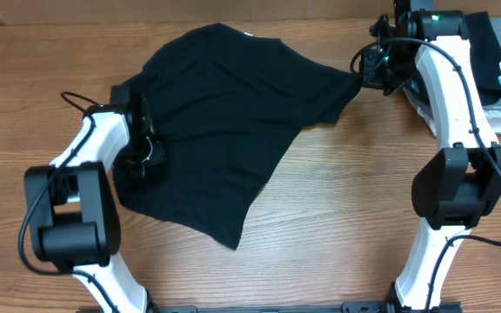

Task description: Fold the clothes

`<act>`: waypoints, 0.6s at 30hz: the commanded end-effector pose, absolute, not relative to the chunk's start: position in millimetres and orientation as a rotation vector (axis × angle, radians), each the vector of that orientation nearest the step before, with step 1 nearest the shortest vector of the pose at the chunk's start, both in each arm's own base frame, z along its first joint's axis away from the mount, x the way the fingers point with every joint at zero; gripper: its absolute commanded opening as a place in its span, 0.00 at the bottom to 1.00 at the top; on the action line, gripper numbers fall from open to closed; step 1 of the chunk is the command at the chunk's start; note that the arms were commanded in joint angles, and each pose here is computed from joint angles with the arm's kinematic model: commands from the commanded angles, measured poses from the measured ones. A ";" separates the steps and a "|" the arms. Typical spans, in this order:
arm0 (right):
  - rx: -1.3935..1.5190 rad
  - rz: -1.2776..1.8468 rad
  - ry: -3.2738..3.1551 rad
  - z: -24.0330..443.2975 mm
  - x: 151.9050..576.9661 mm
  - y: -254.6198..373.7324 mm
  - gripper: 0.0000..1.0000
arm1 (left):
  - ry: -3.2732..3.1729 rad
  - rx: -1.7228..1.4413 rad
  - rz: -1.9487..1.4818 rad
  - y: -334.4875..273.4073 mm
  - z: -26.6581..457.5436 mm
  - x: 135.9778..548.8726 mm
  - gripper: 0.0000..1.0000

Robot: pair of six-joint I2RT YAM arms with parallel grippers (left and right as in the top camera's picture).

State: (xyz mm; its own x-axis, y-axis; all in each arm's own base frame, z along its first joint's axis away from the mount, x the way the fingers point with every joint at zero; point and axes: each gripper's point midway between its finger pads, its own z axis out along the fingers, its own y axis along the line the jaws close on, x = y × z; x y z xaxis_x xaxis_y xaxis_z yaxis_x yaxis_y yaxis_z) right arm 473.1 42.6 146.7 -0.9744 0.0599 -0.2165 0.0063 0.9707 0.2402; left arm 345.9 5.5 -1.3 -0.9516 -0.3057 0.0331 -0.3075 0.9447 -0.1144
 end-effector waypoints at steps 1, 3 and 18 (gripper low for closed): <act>0.055 0.361 2.861 157.5 477.8 40.6 0.04 | -3.096 0.625 0.111 39.8 -7.5 355.1 0.04; 0.055 0.361 2.860 157.6 478.0 40.6 0.04 | -3.138 0.671 -0.003 68.5 -7.4 361.6 0.04; 0.057 0.362 2.864 157.3 477.0 40.7 0.04 | -3.620 0.834 -0.344 172.0 40.4 462.3 0.04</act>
